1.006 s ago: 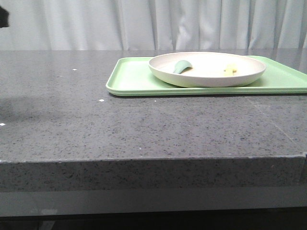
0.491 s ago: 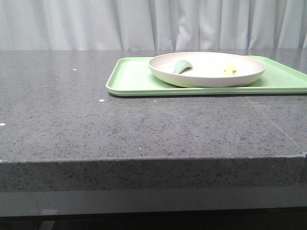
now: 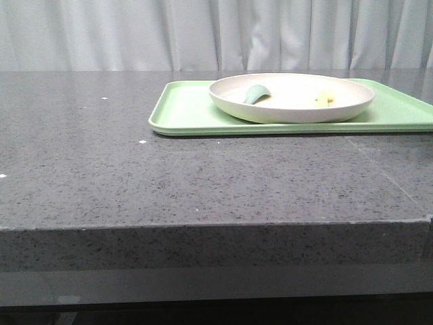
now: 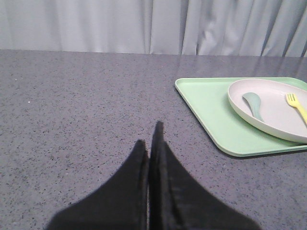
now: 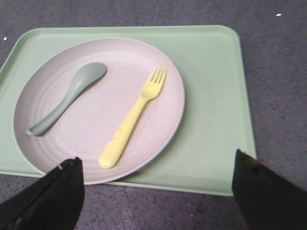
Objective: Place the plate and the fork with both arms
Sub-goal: 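Lower the right gripper onto the yellow fork and grasp it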
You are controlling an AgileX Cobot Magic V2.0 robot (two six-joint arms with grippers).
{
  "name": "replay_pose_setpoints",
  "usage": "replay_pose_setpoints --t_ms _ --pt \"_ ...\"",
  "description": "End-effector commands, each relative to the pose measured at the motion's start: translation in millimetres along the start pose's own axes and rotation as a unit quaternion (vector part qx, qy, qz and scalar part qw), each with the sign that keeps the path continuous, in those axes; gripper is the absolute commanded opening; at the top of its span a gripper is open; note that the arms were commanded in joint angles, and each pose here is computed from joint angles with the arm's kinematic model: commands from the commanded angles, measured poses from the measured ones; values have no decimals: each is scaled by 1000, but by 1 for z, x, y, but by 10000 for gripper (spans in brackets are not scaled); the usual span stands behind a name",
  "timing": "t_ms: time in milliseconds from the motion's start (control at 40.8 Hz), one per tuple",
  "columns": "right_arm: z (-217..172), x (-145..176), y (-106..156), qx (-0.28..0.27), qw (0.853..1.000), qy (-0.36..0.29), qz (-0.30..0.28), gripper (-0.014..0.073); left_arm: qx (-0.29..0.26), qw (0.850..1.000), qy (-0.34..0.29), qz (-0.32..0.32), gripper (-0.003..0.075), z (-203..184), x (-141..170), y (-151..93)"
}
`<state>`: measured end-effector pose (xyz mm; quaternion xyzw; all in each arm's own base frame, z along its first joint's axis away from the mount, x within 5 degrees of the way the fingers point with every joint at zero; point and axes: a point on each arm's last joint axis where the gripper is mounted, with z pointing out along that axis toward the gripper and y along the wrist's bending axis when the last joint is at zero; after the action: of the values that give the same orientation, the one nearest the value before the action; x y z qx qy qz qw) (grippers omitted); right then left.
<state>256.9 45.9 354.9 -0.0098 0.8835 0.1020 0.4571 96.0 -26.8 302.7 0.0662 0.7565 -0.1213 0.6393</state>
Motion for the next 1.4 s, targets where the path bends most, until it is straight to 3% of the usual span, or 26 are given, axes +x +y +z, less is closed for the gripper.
replay_pose_setpoints --t_ms 0,270,564,736,1006,1374 --pt "16 -31 12 -18 1000 4 0 645 0 999 -51 0 -18 -1 -16 -1" --pt "81 -61 19 -15 996 89 29 643 0 999 -51 0 -18 -1 -16 -1" --pt "130 -52 28 -14 990 135 43 643 0 999 -50 0 -18 -1 -15 -1" --pt "144 -48 27 -12 990 133 47 633 0 999 -50 0 -18 -1 -15 -1" --pt "158 -41 25 -9 989 141 49 475 0 999 -50 0 -18 -1 -15 -1" --pt "165 -37 24 -7 988 148 49 429 0 999 -50 0 -18 -1 -15 -1"
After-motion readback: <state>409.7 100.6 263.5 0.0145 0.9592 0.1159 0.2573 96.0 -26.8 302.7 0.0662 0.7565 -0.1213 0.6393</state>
